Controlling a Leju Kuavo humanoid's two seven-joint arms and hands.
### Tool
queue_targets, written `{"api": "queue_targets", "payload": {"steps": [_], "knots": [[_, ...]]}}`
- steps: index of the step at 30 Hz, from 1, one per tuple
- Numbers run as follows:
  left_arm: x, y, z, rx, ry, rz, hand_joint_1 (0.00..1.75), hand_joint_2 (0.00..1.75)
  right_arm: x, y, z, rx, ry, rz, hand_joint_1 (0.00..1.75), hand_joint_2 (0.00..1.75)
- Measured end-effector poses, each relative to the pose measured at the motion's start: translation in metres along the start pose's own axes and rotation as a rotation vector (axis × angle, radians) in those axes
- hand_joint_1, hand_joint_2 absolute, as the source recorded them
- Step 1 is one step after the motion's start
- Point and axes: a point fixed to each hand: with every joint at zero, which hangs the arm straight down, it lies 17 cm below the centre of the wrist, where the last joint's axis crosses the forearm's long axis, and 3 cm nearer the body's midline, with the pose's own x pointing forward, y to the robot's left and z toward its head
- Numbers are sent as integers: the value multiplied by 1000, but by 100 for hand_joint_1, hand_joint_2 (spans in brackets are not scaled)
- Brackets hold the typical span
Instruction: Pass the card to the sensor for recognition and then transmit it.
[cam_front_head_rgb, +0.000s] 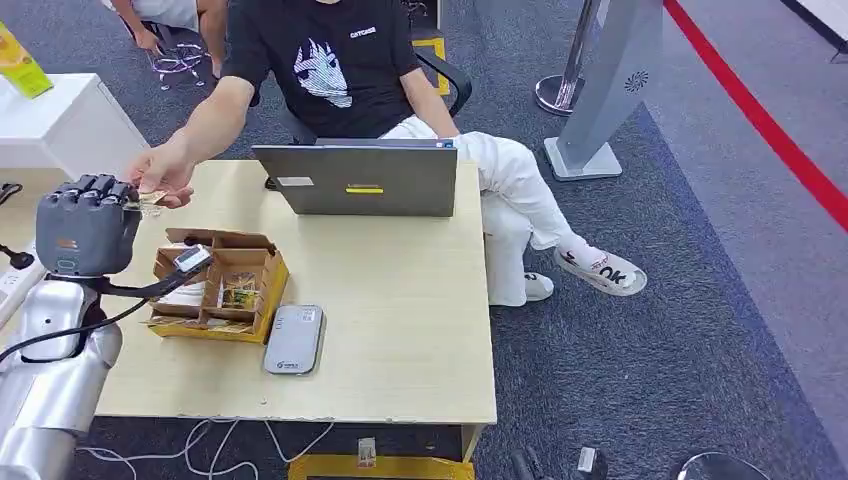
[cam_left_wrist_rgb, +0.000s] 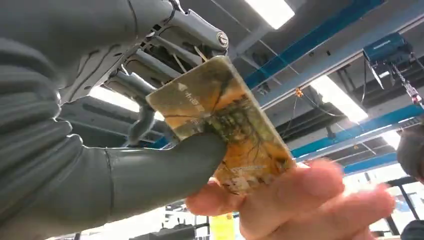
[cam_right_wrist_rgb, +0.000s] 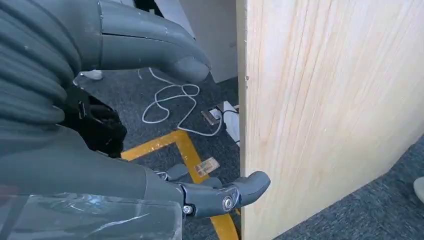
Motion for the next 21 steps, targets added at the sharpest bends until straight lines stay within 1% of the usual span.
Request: {"api": "queue_targets", "payload": {"steps": [18, 21], "knots": [[4, 11, -4, 37, -5, 5, 175, 175, 0, 0, 0, -2, -4, -2, 0, 175], [18, 9, -1, 36, -36, 28, 175, 175, 1, -1, 0, -5, -8, -8, 0, 175]]}}
